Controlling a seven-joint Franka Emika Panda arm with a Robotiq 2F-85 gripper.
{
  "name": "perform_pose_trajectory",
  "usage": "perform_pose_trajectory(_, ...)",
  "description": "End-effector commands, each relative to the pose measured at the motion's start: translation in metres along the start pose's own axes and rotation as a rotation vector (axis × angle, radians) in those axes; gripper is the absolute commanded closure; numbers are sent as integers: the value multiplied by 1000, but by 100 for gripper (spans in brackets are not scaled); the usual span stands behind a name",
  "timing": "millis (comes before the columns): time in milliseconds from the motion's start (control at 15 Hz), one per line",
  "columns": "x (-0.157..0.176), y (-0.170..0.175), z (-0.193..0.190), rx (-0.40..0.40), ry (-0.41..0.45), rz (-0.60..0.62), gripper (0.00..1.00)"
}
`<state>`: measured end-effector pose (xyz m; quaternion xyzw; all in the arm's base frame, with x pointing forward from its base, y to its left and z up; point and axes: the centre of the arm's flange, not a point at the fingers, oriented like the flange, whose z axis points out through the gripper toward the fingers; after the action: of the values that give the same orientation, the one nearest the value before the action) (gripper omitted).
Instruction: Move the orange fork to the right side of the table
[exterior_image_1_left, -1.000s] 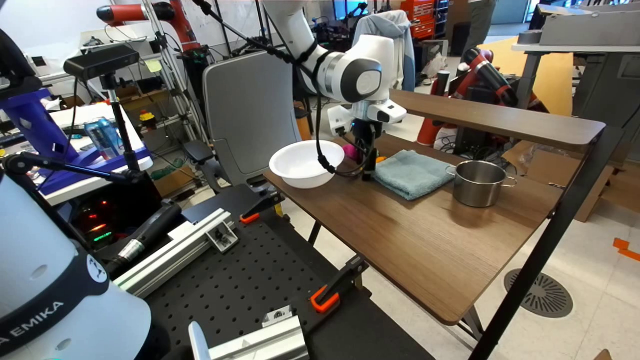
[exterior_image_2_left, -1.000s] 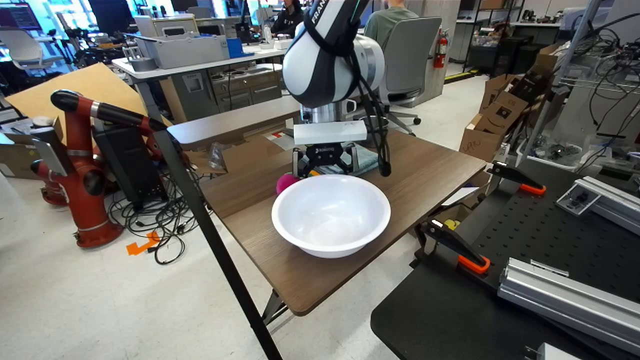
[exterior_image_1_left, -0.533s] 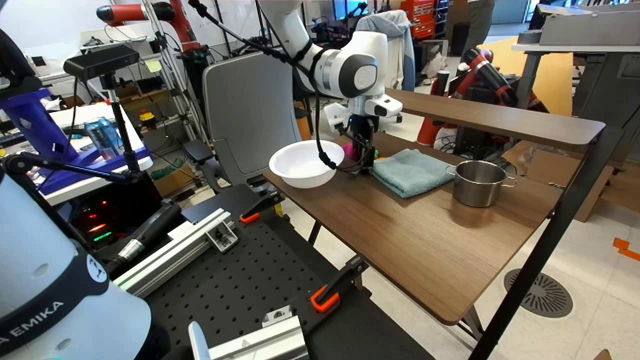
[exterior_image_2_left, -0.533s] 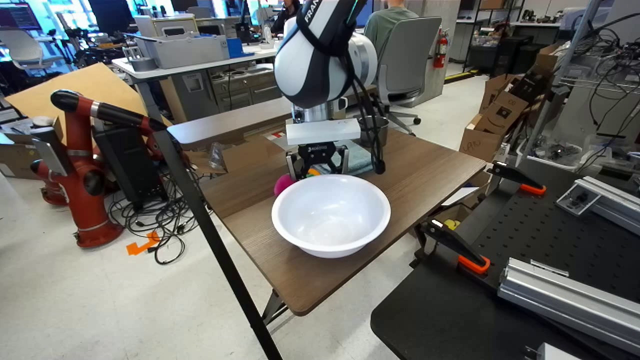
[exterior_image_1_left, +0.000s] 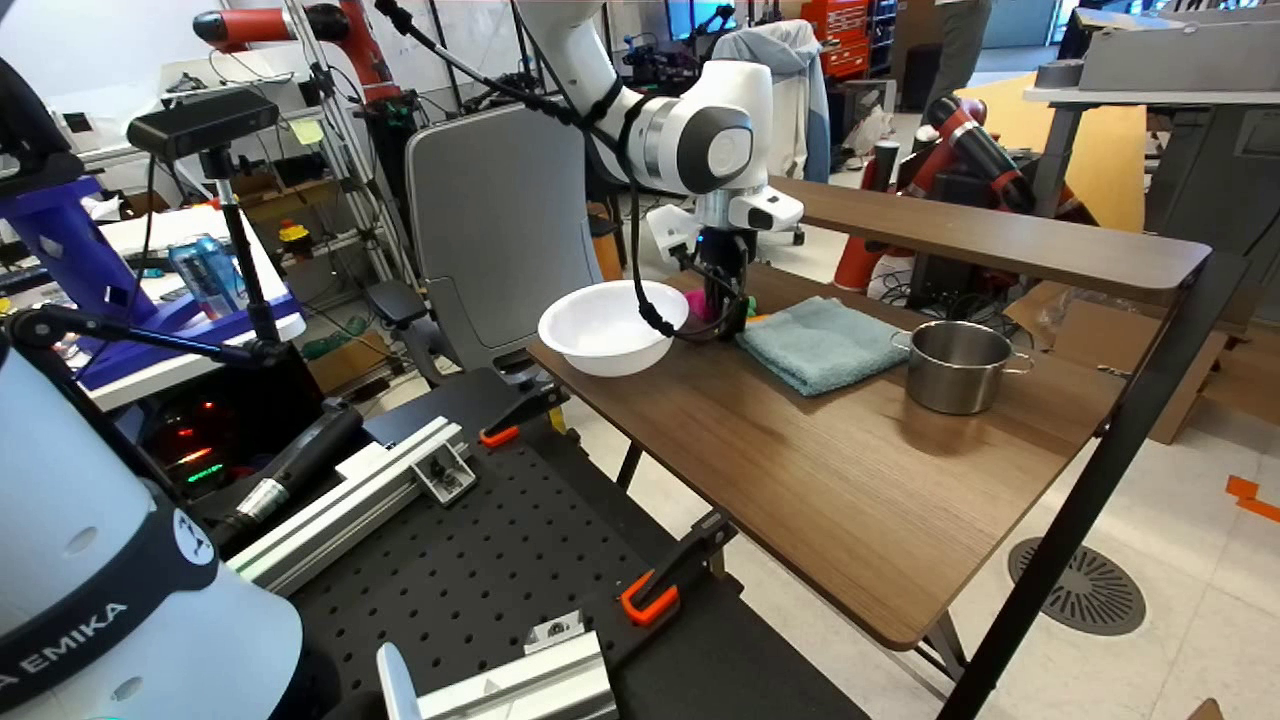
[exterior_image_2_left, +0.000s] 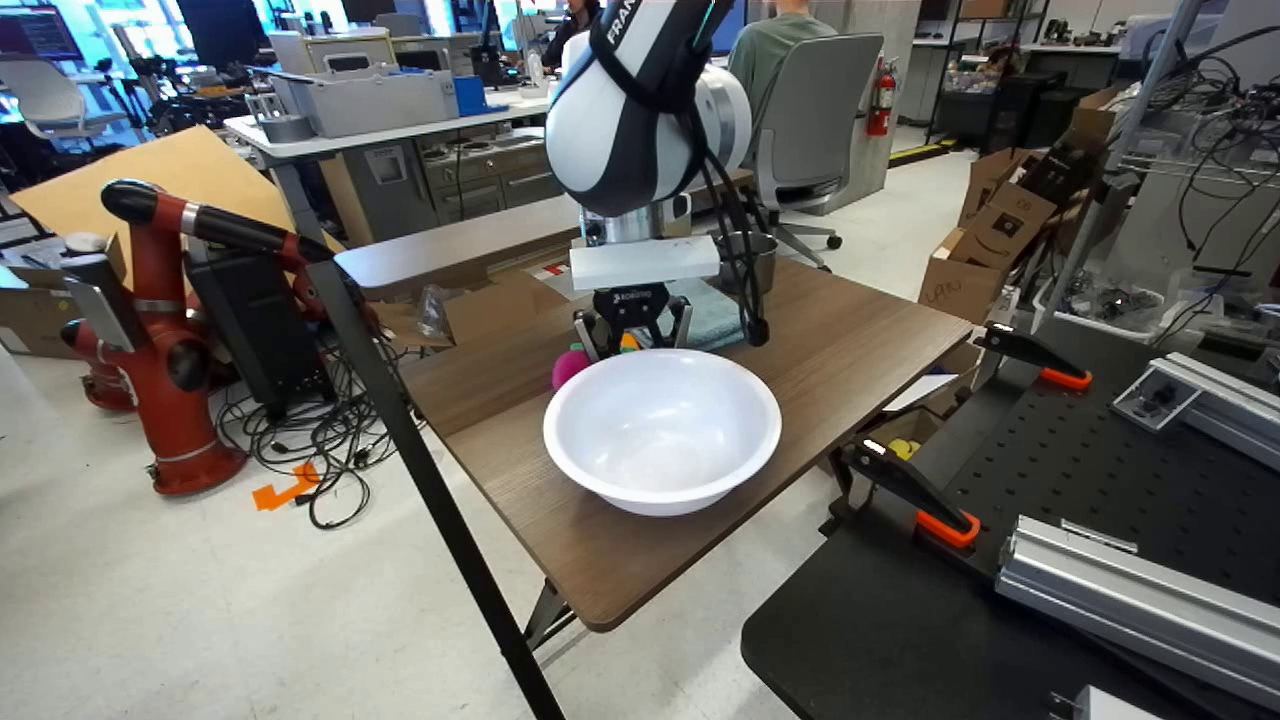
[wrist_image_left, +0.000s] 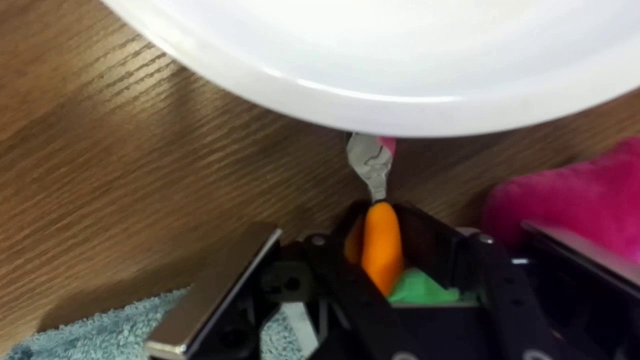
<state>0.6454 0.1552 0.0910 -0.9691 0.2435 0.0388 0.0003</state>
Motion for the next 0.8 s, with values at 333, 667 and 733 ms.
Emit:
perform_pose_trajectory(333,-13,7,-20,0,-8,-43,94)
perform_pose_trajectory(667,-28,8,-70,36,34,-61,94)
perform_pose_trajectory(733,-30,9,-79,46,43,-61,94)
